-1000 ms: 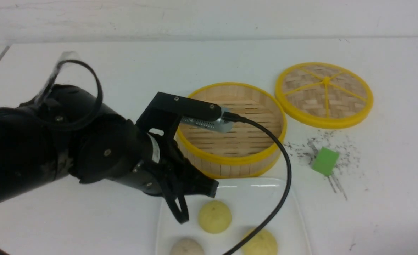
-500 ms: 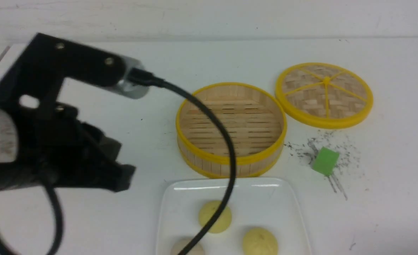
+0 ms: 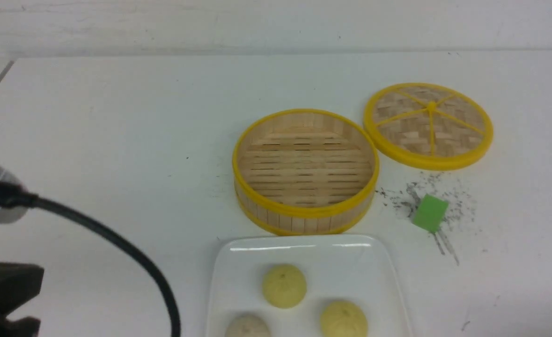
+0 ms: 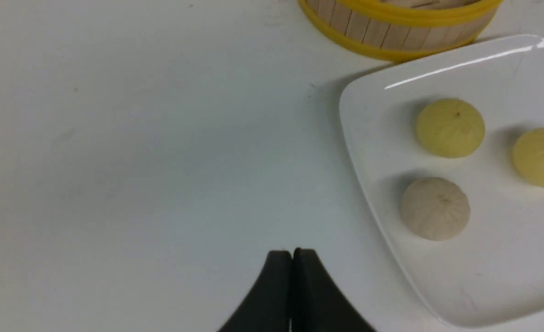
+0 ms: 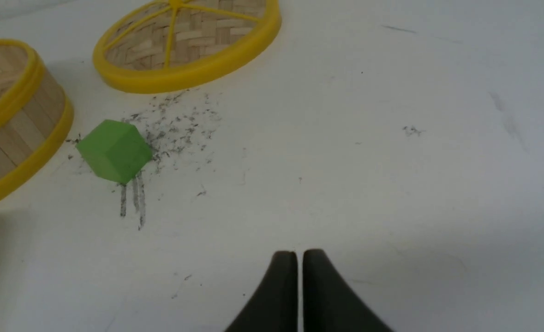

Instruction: Put the steamed buns into the plate on the white tablecloth.

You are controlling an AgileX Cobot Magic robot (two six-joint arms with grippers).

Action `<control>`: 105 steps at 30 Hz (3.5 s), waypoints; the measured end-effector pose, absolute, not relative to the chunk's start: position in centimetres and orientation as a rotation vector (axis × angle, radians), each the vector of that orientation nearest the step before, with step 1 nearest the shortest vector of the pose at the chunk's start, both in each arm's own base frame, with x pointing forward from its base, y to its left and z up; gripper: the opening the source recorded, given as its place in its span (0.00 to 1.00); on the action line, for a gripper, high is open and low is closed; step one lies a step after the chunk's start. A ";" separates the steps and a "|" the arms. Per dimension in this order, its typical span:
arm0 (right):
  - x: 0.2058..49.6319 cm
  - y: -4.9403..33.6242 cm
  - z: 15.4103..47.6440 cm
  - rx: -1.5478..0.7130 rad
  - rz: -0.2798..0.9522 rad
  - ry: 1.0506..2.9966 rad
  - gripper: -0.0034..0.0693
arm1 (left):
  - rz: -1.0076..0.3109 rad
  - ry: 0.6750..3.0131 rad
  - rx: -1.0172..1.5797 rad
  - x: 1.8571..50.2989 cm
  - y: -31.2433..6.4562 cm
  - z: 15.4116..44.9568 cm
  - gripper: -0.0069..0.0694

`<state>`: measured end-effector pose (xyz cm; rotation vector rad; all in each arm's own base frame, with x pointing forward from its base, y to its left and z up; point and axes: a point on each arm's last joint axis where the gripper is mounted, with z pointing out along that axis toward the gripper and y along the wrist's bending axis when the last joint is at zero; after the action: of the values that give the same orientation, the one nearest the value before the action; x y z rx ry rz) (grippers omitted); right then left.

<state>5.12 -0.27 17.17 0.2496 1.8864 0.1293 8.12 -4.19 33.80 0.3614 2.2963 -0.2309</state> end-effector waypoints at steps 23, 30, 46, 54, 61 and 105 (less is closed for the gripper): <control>5.1 -0.3 17.2 0.096 0.014 1.894 0.15 | -0.788 1.918 0.023 7.0 -4.6 26.3 0.12; 5.1 -0.3 17.2 0.096 0.014 1.894 0.16 | -0.752 1.954 0.008 7.1 -4.4 25.9 0.13; 5.1 -0.3 17.2 0.096 0.014 1.893 0.18 | -0.693 2.003 -0.023 7.0 -3.9 25.4 0.15; 5.1 -0.3 17.2 0.094 0.012 1.893 0.19 | -0.551 1.942 -0.133 6.2 -2.1 23.9 0.16; 5.1 -0.3 17.2 0.095 0.013 1.893 0.19 | -0.314 1.903 -0.265 5.8 -0.6 19.3 0.16; 5.1 -0.3 17.2 0.095 0.013 1.893 0.26 | -0.161 1.900 -0.192 5.1 0.0 17.1 0.21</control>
<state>5.14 -0.30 17.18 0.0950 1.8928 0.0134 5.11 -0.03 17.15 -0.1922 1.8999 -0.1608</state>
